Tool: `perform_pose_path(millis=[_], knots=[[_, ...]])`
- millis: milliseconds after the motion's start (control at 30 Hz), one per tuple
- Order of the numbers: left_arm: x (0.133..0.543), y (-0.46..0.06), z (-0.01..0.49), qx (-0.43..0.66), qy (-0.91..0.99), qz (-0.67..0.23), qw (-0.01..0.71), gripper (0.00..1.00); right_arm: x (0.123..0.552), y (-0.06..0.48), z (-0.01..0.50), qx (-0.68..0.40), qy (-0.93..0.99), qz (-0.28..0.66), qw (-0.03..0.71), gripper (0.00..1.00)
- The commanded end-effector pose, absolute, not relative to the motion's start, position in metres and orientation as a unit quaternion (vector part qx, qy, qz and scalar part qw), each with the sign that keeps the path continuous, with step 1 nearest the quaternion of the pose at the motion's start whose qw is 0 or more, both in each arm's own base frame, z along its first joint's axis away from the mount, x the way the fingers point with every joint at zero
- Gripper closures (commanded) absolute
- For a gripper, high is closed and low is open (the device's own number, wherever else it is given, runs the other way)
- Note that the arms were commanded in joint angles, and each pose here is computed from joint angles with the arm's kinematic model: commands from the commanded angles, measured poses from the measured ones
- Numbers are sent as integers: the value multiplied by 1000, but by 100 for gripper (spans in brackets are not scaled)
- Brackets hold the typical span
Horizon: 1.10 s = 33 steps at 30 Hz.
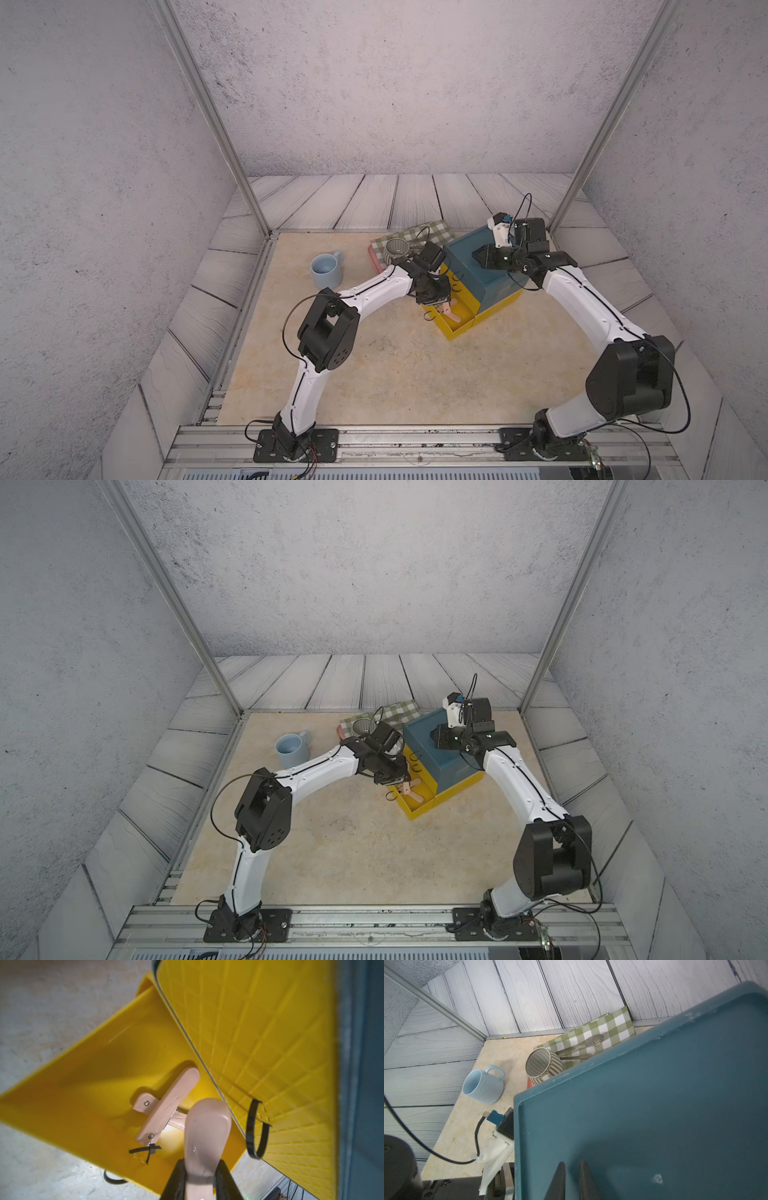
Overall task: Place the fruit knives into the drawer by color
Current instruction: Place the fruit knife in the drawer.
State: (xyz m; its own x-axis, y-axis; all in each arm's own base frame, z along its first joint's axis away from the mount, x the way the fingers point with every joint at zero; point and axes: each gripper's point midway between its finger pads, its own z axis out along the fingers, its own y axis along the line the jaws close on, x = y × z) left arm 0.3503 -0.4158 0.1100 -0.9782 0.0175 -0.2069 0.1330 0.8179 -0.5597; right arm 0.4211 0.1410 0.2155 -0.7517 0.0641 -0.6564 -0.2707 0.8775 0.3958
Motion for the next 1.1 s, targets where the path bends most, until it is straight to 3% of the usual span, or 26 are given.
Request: perform_pose_path(millis=[0,567,1067], knots=[[358,-422,110,30,947,-303,105,85,300,100,60,11,991,130,6,84],[367,-428,91,-1,948,-302,97,83,301,101,58,11,991,133,5,84],[368,-431,85,-4,949,-303,89,64,300,101,59,12,991,133,6,84]])
